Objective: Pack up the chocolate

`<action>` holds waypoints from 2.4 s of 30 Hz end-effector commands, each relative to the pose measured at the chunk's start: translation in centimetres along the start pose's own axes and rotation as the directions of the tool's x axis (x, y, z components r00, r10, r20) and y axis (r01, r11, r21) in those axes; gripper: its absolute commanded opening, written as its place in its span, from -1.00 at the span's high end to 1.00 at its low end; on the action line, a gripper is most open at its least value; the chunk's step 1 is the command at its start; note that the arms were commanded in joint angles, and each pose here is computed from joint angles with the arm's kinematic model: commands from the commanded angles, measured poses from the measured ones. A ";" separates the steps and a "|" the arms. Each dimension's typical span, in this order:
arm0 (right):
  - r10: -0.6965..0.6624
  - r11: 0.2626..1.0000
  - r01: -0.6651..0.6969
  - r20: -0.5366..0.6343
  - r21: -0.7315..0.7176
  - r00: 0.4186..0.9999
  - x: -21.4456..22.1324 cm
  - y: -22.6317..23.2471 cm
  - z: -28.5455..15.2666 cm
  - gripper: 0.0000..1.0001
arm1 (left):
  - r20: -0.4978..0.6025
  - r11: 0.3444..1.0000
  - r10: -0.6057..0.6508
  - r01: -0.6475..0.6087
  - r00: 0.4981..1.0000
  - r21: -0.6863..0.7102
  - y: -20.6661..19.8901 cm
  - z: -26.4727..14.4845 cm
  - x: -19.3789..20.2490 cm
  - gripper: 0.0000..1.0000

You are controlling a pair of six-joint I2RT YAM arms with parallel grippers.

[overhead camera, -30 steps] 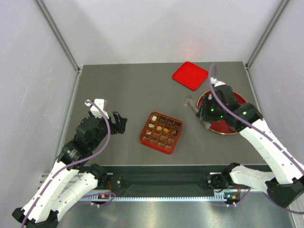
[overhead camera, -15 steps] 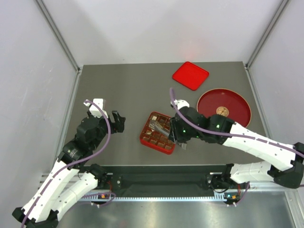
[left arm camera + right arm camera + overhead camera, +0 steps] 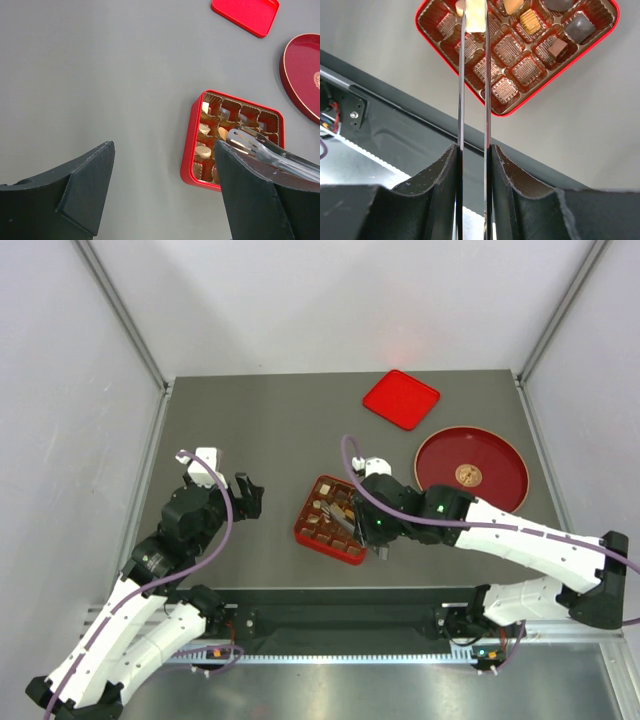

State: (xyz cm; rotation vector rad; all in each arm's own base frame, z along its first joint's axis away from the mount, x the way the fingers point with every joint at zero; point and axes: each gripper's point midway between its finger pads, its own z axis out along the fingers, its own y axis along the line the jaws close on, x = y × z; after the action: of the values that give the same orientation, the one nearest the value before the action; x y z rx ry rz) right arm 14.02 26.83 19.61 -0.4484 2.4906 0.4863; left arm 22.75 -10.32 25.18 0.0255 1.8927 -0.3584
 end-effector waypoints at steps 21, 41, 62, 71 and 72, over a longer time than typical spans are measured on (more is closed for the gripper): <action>-0.003 1.000 0.001 0.054 0.028 0.999 -1.9 0.6 -0.5 0.28 | 0.022 1.000 0.000 0.000 1.000 0.012 -0.3 0.1 -0.6 -0.71; 0.386 0.758 -0.464 0.259 0.459 0.886 -2.4 -20.5 -7.6 0.22 | 0.026 1.000 -0.004 0.003 1.000 0.023 -0.5 -0.1 -0.6 -0.71; 0.585 0.559 -0.605 0.247 0.568 0.773 3.8 -28.1 -7.3 0.24 | 0.044 0.997 -0.012 0.008 0.999 0.070 -1.1 -0.6 -1.0 -0.72; 0.564 0.546 -0.586 0.254 0.600 0.786 3.7 -28.6 -8.2 0.24 | 0.048 0.997 -0.013 0.009 0.999 0.073 -1.2 -0.6 -1.1 -0.72; 0.557 0.543 -0.588 0.267 0.600 0.787 3.3 -28.6 -8.6 0.24 | 0.048 0.997 -0.011 0.008 0.999 0.073 -1.2 -0.6 -1.1 -0.72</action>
State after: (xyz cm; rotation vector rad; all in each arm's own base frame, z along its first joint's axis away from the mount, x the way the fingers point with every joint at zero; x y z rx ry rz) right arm 18.38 -1.74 15.51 0.7022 2.5769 -0.1580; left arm 22.12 -10.89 25.80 0.0527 1.8722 -0.4139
